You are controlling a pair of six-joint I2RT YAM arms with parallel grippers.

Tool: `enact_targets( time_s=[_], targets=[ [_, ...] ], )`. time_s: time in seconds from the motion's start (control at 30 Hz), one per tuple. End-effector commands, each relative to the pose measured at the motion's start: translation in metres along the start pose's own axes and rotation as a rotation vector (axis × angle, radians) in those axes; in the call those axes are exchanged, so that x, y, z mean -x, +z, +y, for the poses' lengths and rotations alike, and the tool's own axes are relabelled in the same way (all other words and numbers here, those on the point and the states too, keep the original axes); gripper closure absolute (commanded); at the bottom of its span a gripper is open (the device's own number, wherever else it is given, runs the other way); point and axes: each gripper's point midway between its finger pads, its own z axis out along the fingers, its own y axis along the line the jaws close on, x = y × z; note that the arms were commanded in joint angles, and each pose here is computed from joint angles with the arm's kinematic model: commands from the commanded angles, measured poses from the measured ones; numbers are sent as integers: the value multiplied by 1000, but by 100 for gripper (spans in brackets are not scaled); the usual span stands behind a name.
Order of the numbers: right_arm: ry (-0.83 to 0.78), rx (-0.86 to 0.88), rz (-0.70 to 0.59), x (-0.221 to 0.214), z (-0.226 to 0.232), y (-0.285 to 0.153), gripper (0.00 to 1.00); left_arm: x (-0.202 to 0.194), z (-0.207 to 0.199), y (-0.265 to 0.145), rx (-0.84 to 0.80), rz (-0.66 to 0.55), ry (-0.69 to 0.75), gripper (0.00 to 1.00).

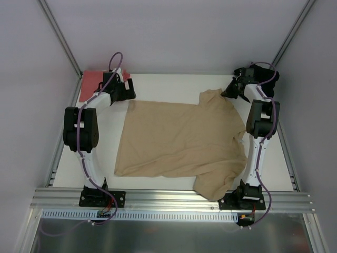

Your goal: Fold and stack the t-shirts

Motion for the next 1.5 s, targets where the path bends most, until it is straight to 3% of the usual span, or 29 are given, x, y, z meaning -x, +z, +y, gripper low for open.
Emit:
enact_targets(
  time_s=[0.0, 0.2, 1.0, 1.07, 1.1, 1.2, 1.47],
  targets=[
    [-25, 47, -68, 26, 24, -35, 100, 1, -22, 6, -153, 91, -42, 6],
    [-27, 43, -72, 28, 23, -37, 100, -5, -29, 13, -249, 158, -146, 8],
    [-14, 50, -69, 26, 23, -36, 100, -28, -13, 40, -179, 329, -216, 12],
    [-17, 47, -69, 26, 22, -36, 100, -29, -16, 40, -199, 337, -219, 19],
    [-16, 47, -68, 25, 22, -35, 99, -29, -17, 41, -209, 340, -221, 39],
    [-16, 45, -68, 26, 22, -36, 100, -33, -19, 41, -219, 354, -231, 77],
    [-18, 43, -65, 24, 21, -37, 100, -35, -19, 42, -216, 360, -234, 100]
  ],
)
